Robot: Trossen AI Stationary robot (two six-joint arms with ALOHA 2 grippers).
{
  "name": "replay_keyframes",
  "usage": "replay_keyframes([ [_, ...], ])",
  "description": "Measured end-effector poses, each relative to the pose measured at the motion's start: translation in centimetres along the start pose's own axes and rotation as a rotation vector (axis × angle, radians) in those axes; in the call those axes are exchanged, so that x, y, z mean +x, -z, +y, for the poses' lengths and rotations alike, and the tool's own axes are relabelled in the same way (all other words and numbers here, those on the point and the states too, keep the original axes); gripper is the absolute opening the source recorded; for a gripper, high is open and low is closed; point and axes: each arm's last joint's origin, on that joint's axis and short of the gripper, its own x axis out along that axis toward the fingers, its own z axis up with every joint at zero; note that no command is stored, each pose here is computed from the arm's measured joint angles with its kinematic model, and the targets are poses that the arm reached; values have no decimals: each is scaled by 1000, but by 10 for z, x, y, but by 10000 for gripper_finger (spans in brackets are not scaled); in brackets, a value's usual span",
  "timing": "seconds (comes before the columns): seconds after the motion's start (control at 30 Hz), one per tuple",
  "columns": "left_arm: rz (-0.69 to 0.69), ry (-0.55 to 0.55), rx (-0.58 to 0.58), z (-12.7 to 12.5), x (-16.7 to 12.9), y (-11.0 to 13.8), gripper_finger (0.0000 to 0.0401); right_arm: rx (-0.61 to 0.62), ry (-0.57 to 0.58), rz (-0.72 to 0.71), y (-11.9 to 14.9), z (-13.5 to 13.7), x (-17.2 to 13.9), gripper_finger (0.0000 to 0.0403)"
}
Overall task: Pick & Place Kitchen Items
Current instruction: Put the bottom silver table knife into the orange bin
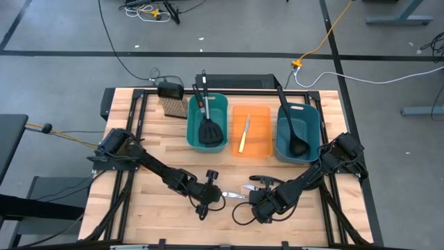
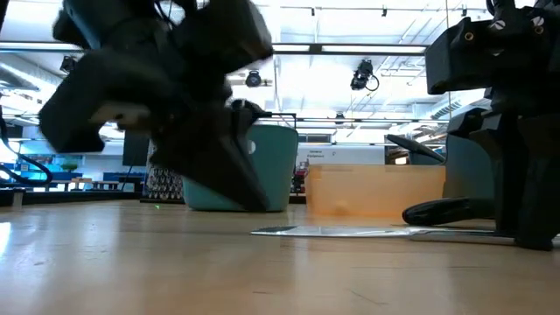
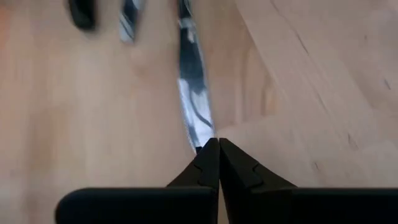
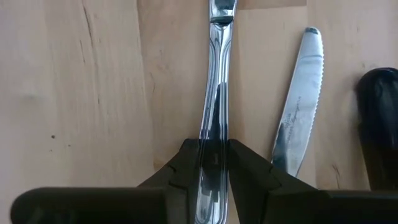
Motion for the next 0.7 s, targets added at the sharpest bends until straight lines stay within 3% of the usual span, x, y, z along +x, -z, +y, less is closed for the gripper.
replay_keyframes([
  [0.23, -7, -35, 3, 3, 0, -1, 40, -2, 19, -8, 0, -1, 0, 79],
  [0.43, -37, -28, -72, 11, 2, -5, 75, -9, 39, -22, 0, -1, 0, 79],
  [0.7, -31, -8, -153, 23, 5, -5, 162, -48, 65, -19, 1, 2, 10, 79],
])
